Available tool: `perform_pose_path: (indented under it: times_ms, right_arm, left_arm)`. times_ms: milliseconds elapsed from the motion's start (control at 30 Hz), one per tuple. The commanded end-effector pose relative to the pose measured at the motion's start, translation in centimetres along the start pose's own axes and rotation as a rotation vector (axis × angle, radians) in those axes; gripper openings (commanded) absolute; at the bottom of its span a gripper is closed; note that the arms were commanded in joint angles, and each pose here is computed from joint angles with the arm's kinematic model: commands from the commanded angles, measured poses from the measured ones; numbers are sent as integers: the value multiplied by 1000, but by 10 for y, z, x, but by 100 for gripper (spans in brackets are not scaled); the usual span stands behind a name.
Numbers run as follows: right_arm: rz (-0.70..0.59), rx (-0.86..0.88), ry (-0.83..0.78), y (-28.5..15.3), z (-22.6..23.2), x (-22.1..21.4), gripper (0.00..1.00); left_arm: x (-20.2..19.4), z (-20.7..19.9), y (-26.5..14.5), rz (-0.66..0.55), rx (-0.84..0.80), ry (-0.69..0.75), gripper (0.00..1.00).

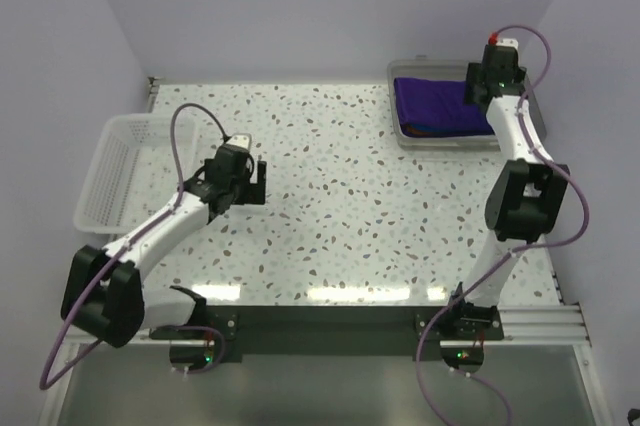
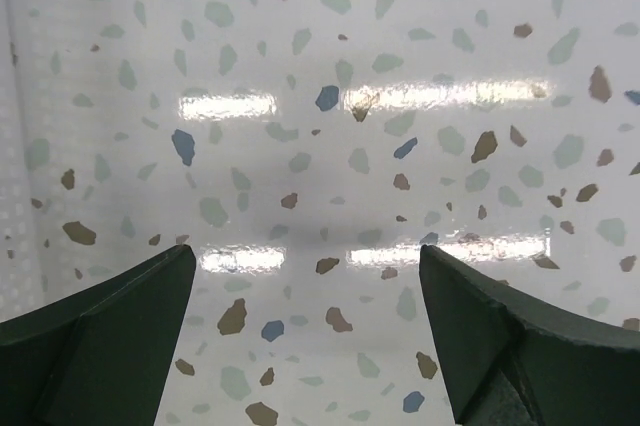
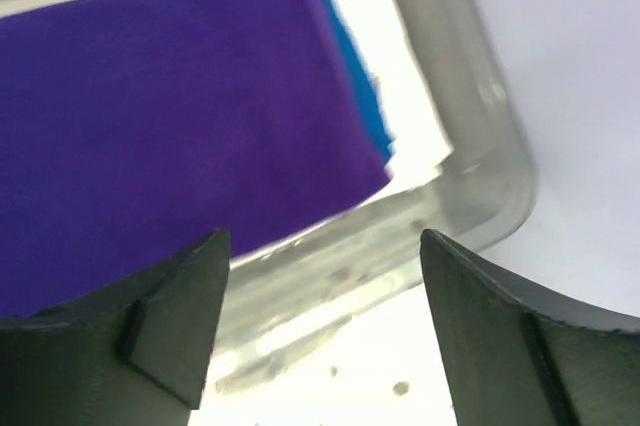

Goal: Fold and stack the towels
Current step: Neatly place the folded towel into the bin

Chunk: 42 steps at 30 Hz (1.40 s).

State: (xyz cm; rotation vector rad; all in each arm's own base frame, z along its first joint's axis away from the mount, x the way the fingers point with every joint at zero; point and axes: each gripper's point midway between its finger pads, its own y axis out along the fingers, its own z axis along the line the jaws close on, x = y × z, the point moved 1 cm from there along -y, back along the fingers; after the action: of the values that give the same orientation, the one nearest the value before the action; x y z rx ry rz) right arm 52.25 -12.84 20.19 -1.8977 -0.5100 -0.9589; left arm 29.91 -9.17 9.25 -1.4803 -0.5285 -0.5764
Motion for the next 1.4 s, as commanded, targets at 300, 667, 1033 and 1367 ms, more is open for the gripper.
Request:
perform_pose_path:
  times_ms: [300, 667, 1033, 1367]
  right_arm:
    - [-214, 345, 377, -228, -22, -28, 99]
    - [-561, 390, 472, -388, -102, -84, 99]
    - [-727, 397, 409, -401, -116, -132, 99]
    - [-717, 414, 389, -384, -103, -144, 99]
  left_arm:
    - [74, 63, -121, -477, 171, -247, 100]
    - [68, 114, -237, -721, 199, -423, 100]
    - [36, 123, -237, -844, 147, -473, 100]
    - [29, 116, -217, -861, 115, -464, 100]
